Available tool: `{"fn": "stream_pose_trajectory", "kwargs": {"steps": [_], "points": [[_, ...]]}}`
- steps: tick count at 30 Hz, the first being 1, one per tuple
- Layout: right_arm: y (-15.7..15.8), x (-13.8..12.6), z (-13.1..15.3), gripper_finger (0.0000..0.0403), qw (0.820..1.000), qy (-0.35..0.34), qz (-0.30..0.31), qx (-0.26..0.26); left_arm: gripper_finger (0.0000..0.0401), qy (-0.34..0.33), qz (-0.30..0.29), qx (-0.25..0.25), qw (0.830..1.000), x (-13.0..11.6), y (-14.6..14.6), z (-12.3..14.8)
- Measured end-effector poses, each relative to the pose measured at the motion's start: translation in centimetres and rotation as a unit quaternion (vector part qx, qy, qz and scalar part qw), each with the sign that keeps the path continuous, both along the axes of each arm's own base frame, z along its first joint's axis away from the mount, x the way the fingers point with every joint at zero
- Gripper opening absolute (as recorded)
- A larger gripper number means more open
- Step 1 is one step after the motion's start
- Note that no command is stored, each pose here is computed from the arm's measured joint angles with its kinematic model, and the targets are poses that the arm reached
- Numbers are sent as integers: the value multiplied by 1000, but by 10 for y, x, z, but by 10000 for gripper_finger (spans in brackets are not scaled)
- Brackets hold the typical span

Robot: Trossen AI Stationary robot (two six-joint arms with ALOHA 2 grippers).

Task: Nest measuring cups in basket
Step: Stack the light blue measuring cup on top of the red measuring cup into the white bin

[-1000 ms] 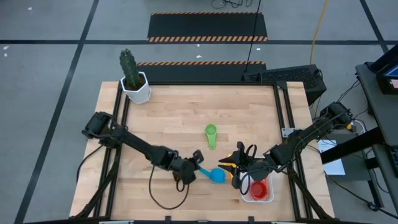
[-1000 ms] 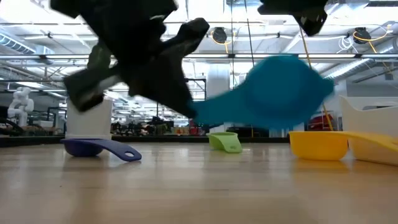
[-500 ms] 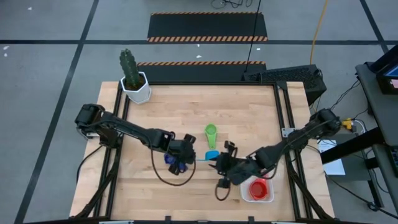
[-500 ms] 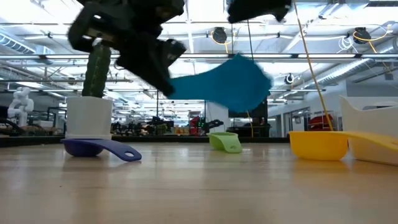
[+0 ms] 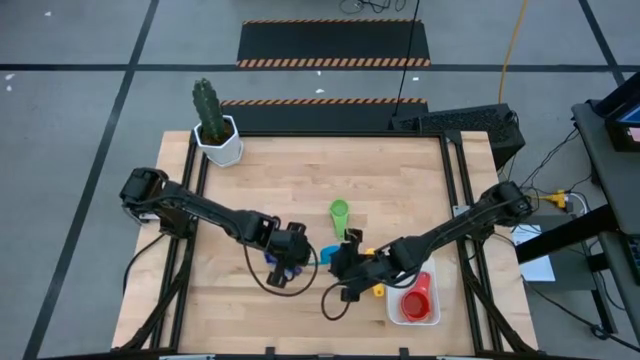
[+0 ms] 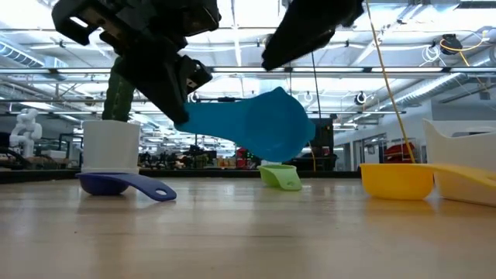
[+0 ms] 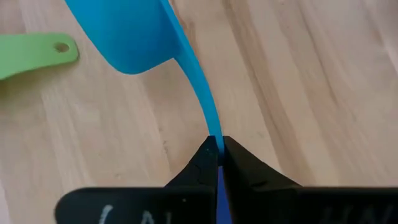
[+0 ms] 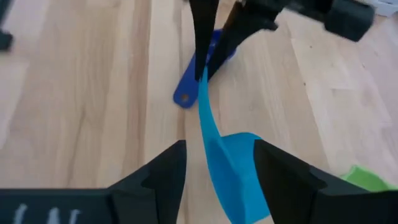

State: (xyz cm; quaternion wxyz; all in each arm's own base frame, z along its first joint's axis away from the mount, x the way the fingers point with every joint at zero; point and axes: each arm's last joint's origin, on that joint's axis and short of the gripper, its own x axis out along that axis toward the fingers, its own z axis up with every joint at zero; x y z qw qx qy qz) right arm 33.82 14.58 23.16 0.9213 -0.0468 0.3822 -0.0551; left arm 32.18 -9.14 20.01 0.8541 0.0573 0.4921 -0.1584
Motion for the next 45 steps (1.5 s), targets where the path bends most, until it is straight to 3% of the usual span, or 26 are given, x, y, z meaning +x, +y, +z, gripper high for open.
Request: {"fn": "stream_pose_trajectory", "kwargs": {"steps": [4, 11, 19, 32, 35, 43, 45], "points": [[2, 0, -4, 184, 1000, 11, 8, -3, 6, 2, -4, -4, 1000, -3, -9, 0], [10, -17, -6, 175, 995, 83, 29, 56, 9, 18, 3, -15, 1000, -9, -22, -1], [13, -27, -20, 165, 990, 118, 39, 61, 9, 11, -4, -22, 1000, -12, -35, 0], [6, -24, -44, 159, 993, 62, 64, 71, 5, -8, -5, -36, 999, -11, -43, 2], [4, -23, -45, 136, 994, 59, 67, 70, 10, -7, -5, -35, 999, -11, -43, 2], [1, -22, -48, 18, 991, 70, 75, 86, 10, -18, -17, -12, 1000, -11, -42, 2], [1, -23, -48, 6, 991, 72, 76, 85, 22, -23, -10, -2, 1000, -11, -42, 2]]}}
